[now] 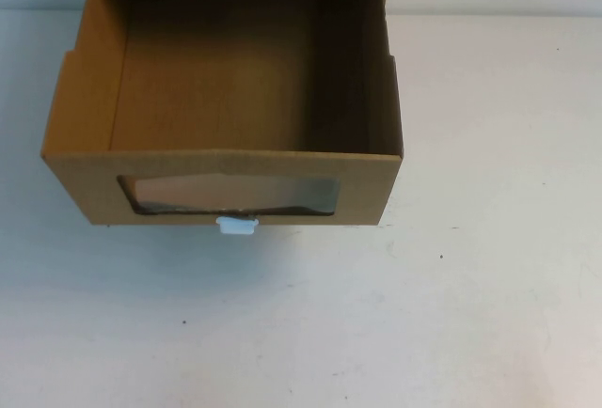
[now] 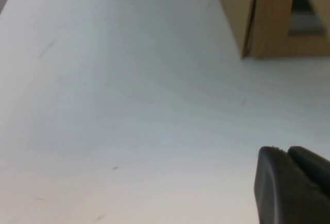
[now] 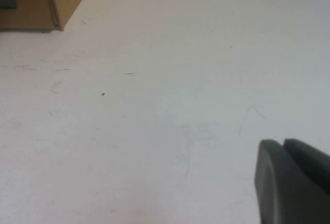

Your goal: Close the shoe box

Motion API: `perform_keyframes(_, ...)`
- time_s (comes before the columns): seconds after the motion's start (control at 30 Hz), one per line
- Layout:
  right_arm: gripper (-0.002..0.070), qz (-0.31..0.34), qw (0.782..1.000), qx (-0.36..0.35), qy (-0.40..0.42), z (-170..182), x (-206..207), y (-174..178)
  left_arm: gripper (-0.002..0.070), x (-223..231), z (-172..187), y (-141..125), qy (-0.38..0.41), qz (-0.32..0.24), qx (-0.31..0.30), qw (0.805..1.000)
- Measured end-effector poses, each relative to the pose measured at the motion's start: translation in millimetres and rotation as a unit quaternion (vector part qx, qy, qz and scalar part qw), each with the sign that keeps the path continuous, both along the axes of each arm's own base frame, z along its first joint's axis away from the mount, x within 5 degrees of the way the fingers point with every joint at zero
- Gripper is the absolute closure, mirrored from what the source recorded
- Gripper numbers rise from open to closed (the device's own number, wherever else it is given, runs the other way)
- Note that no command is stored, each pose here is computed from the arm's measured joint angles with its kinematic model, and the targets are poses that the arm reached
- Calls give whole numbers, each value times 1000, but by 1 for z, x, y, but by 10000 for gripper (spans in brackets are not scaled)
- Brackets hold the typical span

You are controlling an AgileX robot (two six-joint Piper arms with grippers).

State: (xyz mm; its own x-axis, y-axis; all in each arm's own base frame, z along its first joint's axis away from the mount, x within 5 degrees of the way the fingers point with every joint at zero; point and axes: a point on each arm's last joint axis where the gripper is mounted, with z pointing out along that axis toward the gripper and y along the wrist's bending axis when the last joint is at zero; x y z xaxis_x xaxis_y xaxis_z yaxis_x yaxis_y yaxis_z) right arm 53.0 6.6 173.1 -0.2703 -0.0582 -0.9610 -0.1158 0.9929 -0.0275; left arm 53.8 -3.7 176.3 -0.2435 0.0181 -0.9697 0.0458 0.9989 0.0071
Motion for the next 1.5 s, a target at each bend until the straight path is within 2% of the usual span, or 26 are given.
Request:
perform_keyframes(0.1,689,0,1000,0,0,0,0,0,680,1,7,-3,-33,8,-114,993)
perform_keyframes(0.23,689,0,1000,0,0,0,0,0,680,2,16,-3,-73,19,-223,972)
perform_keyframes(0.47,689,0,1000,0,0,0,0,0,680,3,19,-3,-84,25,-291,953)
perform_keyframes(0.6,689,0,1000,0,0,0,0,0,680,-1,25,-13,-29,-12,-317,948)
perform_keyframes(0.73,689,0,1000,0,0,0,0,0,680,-2,58,-23,28,-64,-288,955)
perform_keyframes(0.97,689,0,1000,0,0,0,0,0,680,33,137,-33,122,-137,-159,970)
perform_keyframes(1.17,689,0,1000,0,0,0,0,0,680,100,215,-38,111,-185,-68,974)
perform_keyframes(1.3,689,0,1000,0,0,0,0,0,680,160,258,-47,99,-235,-40,966)
perform_keyframes(1.5,689,0,1000,0,0,0,0,0,680,247,286,-59,95,-295,-32,950)
